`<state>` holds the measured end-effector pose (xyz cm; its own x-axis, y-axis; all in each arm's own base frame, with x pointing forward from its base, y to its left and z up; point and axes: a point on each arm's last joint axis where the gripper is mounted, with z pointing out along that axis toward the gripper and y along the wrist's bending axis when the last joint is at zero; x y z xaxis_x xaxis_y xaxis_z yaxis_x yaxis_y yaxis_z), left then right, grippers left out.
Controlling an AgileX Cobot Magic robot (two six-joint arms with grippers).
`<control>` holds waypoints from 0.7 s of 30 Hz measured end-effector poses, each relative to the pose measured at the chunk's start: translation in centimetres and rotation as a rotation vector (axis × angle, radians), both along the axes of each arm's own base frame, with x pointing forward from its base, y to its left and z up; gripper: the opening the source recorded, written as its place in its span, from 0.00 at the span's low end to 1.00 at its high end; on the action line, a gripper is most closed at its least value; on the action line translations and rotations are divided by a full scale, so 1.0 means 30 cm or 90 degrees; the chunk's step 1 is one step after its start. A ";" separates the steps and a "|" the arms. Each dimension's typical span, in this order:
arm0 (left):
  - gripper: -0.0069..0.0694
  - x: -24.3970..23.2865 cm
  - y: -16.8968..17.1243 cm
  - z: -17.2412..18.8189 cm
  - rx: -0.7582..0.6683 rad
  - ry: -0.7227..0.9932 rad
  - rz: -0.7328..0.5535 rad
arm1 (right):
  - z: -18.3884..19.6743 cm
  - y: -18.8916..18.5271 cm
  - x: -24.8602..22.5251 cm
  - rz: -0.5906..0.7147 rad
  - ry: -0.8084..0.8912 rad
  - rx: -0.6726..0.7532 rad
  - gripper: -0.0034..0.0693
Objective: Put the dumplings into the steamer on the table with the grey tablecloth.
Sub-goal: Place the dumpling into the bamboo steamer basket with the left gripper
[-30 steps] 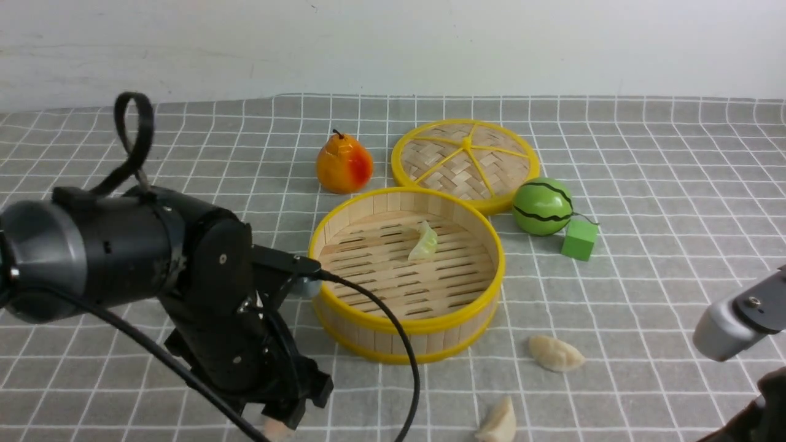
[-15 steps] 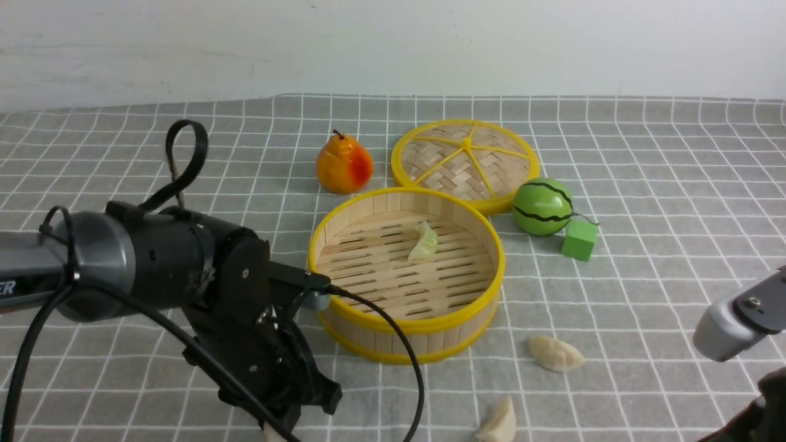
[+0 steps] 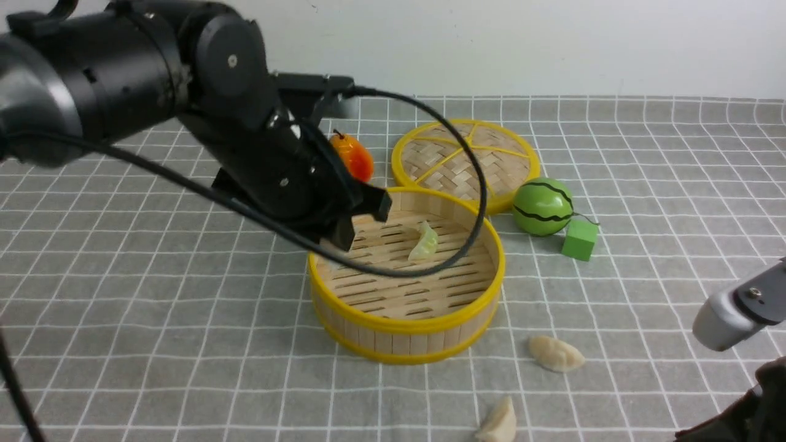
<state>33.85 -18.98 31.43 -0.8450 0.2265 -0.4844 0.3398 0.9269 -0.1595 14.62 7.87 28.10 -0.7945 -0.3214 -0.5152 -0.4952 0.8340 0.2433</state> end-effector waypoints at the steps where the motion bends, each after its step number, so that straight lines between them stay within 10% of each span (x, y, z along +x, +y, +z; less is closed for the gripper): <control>1: 0.32 0.032 -0.017 -0.004 -0.003 -0.003 0.002 | 0.000 0.000 0.000 0.000 -0.001 0.000 0.15; 21: 0.44 0.383 -0.053 -0.352 0.014 0.075 0.098 | 0.025 -0.024 -0.012 0.014 0.035 -0.070 0.16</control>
